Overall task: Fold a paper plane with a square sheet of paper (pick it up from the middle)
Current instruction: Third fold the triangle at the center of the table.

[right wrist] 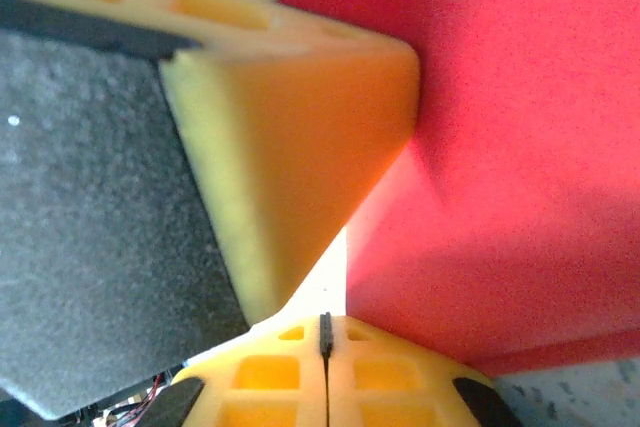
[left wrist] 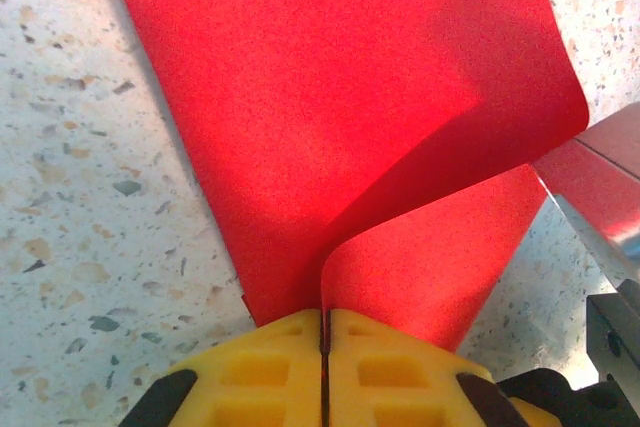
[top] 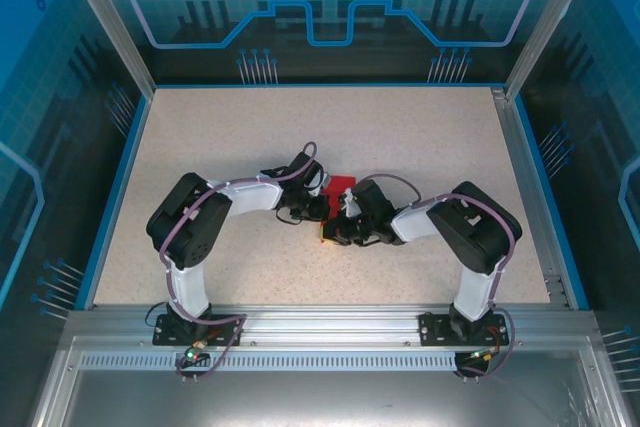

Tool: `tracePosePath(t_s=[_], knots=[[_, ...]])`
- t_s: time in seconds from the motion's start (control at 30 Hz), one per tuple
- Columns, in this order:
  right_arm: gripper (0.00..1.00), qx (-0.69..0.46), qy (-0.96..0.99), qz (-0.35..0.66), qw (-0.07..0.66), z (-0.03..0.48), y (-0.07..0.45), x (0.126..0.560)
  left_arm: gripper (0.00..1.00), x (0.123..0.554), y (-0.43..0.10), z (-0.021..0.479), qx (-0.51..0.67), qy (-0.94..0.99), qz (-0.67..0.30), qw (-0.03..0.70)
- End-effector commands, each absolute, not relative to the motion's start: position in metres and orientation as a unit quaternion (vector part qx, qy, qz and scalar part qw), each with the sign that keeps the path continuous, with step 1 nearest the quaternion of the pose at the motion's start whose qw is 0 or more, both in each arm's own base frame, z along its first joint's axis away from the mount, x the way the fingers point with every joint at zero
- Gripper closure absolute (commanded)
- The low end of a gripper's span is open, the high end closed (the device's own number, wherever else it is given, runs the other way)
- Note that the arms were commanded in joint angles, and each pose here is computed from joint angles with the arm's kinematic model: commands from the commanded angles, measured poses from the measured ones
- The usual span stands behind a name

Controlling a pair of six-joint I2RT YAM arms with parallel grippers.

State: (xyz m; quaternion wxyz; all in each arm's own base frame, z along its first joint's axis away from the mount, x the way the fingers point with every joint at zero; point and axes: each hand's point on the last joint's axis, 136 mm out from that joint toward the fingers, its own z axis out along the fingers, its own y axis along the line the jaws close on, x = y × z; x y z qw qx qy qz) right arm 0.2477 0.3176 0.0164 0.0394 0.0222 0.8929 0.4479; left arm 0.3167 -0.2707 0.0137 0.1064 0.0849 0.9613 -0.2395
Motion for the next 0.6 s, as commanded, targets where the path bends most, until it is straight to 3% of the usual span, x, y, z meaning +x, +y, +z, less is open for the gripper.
tracePosePath(t_s=[0.0,0.57], knots=[[0.93,0.018,0.892,0.448,0.059,0.032,0.312,0.251,0.92,0.300,-0.253,-0.020,0.083,0.973,-0.202,0.068],[0.93,0.041,0.888,0.451,0.078,0.029,0.292,0.272,0.92,0.301,-0.253,-0.020,0.085,0.974,-0.201,0.067]])
